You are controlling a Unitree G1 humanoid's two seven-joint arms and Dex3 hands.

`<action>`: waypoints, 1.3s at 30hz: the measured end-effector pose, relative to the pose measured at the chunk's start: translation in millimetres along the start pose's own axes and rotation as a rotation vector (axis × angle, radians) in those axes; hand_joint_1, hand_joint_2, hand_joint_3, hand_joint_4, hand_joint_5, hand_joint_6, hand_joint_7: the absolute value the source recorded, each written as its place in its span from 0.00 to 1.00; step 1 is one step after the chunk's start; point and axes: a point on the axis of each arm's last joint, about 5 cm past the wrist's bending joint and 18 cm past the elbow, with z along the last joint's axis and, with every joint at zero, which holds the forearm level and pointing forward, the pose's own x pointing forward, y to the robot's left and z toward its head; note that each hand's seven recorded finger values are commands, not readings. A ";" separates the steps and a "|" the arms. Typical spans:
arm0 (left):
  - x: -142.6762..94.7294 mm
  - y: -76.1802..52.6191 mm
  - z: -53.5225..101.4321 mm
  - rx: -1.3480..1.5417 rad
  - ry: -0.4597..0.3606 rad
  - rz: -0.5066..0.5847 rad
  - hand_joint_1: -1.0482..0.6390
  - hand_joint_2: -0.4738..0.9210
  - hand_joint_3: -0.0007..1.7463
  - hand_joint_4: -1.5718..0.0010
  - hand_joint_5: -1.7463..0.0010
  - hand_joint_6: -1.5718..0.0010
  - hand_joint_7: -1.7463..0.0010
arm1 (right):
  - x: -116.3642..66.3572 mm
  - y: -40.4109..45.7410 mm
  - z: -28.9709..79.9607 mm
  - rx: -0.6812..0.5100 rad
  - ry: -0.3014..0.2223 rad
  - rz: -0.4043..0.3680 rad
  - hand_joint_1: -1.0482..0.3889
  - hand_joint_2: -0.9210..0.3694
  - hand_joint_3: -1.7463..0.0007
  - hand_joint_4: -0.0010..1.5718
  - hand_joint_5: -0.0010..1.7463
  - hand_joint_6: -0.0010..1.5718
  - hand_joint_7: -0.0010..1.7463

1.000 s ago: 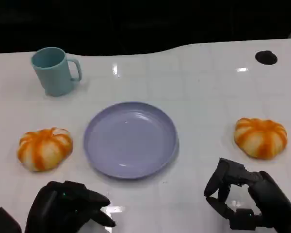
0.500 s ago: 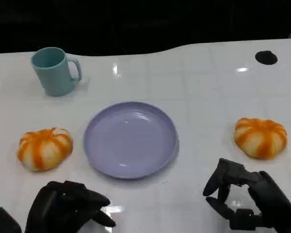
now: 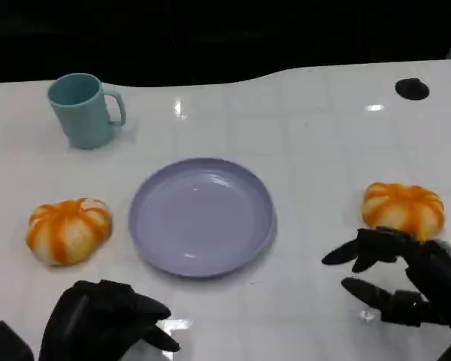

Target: Grasp the bread from the table and place it into the plate.

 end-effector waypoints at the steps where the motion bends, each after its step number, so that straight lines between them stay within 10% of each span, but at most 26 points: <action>1: 0.0 0.0 0.0 0.000 0.000 0.000 0.00 0.90 0.00 0.00 0.79 0.00 0.92 | 0.6 -2.4 0.0 -0.040 0.000 0.000 0.45 0.02 0.93 0.38 0.35 0.51 0.07; 14: 0.9 -0.2 -0.3 -0.004 0.003 -0.002 0.00 0.90 0.00 0.00 0.79 0.00 0.92 | 11.6 -29.8 8.5 -0.600 0.051 -0.006 0.34 0.01 0.99 0.12 0.24 0.31 0.00; 26: 2.1 -0.4 -0.5 -0.006 0.004 -0.003 0.00 0.90 0.00 0.00 0.80 0.00 0.92 | 18.3 -38.6 14.5 -0.796 0.251 0.081 0.30 0.01 0.99 0.00 0.24 0.19 0.00; 39: 3.0 -0.5 -0.1 -0.002 -0.001 -0.005 0.00 0.90 0.00 0.00 0.80 0.00 0.92 | 38.0 -35.0 2.2 -0.878 0.317 0.172 0.33 0.06 1.00 0.02 0.31 0.23 0.01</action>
